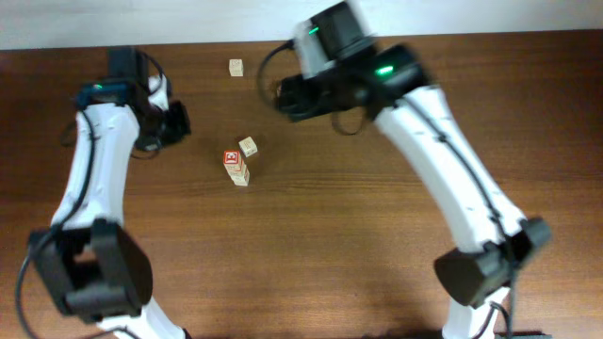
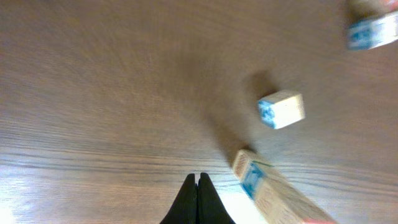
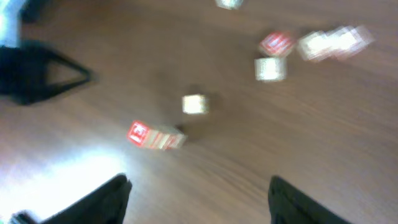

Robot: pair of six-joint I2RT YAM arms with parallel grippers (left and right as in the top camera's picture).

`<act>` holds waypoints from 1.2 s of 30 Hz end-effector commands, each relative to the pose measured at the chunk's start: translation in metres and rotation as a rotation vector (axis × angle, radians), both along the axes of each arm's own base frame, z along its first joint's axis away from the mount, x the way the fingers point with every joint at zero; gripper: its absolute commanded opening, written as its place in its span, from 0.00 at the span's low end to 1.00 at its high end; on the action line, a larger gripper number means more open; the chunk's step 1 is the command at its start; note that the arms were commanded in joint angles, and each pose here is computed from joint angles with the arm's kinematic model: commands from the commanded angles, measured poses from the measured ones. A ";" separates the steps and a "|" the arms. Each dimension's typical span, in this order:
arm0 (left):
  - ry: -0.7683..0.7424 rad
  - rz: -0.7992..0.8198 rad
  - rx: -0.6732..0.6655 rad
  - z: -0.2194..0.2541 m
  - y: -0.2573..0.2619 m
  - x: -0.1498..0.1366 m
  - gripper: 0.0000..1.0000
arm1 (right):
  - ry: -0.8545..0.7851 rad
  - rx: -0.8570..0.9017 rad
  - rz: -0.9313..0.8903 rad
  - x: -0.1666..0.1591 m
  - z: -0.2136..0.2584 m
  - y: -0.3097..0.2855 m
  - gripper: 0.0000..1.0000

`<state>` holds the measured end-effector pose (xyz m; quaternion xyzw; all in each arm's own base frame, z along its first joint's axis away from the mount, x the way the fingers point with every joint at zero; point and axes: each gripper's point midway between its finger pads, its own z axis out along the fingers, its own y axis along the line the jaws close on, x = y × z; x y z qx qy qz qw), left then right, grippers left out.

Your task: Rotate 4 blocks

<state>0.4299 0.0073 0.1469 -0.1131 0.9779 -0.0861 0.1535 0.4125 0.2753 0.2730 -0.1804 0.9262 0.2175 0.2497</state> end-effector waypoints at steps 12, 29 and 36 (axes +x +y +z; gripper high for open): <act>-0.322 0.028 0.102 0.139 0.012 -0.025 1.00 | -0.396 -0.077 -0.445 -0.151 0.197 -0.216 0.98; -0.322 0.028 0.102 0.139 0.012 -0.025 0.99 | -0.641 -0.146 -0.406 -0.133 0.177 -0.245 0.98; -0.321 0.027 0.102 0.139 0.012 -0.025 0.99 | -0.850 -0.083 -0.469 -0.149 0.058 -0.265 0.98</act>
